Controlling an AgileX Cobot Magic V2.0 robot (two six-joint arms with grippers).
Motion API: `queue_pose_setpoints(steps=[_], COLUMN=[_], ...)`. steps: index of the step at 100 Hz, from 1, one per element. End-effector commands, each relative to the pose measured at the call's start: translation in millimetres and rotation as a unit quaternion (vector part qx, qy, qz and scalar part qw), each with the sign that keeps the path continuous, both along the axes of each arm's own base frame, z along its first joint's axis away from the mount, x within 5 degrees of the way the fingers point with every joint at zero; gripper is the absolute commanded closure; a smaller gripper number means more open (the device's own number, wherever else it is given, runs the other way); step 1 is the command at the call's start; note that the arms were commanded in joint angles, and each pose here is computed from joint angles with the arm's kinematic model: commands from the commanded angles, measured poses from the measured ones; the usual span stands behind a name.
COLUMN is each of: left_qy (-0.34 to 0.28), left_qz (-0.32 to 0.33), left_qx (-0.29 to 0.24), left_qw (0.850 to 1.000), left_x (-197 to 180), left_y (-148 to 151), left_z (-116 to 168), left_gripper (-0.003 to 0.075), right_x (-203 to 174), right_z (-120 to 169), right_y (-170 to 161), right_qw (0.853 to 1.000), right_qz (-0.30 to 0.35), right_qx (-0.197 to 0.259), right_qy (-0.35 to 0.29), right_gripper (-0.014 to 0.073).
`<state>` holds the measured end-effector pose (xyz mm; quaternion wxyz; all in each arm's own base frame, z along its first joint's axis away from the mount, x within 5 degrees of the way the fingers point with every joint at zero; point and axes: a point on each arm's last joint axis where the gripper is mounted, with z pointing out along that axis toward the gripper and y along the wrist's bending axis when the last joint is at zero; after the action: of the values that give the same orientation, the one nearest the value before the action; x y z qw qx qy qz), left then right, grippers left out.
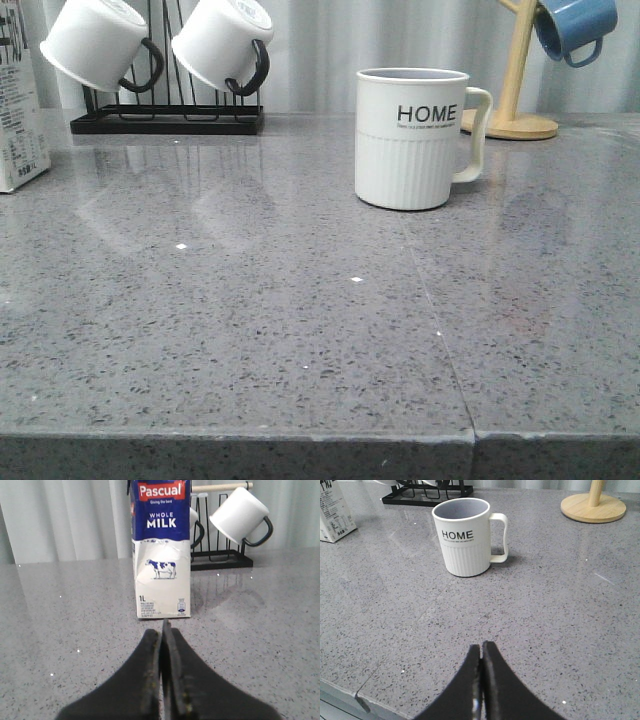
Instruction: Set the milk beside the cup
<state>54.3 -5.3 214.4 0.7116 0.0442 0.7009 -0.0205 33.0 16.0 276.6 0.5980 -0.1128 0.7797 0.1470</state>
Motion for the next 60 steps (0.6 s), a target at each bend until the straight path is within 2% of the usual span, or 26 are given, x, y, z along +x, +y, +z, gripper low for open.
queue_pose_setpoints(steps=[1,20,35,45,50,55,60], left_qy=[-0.053,0.018,0.087,0.109,0.117,0.12,0.119], left_qz=[0.001,-0.005,-0.007,-0.007,-0.006,-0.005,-0.004], left_qx=[-0.007,0.0,0.006,0.007,0.008,0.008,0.008], left_qw=[0.999,1.0,0.996,0.994,0.993,0.993,0.993], left_x=[-9,-5,20,40,50,61,71], left_y=[1,-1,-3,-5,-5,-6,-7], left_z=[33,73,95,108,111,114,116], left_gripper=[0.0741,0.0741,0.0741,0.0734,0.0699,0.0627,0.0497], right_x=[1,1,1,1,1,1,1], right_z=[13,13,13,13,13,13,13], right_y=[0,0,0,0,0,0,0], right_qw=[0.999,0.999,0.999,0.999,0.999,0.999,0.999], right_qz=[-0.004,-0.004,-0.004,-0.004,-0.004,-0.004,-0.004], right_qx=[0.01,0.01,0.01,0.01,0.01,0.01,0.01], right_qy=[-0.036,-0.036,-0.036,-0.036,-0.036,-0.036,-0.036], right_gripper=[0.0661,0.0661,0.0661,0.0661,0.0661,0.0661,0.0661])
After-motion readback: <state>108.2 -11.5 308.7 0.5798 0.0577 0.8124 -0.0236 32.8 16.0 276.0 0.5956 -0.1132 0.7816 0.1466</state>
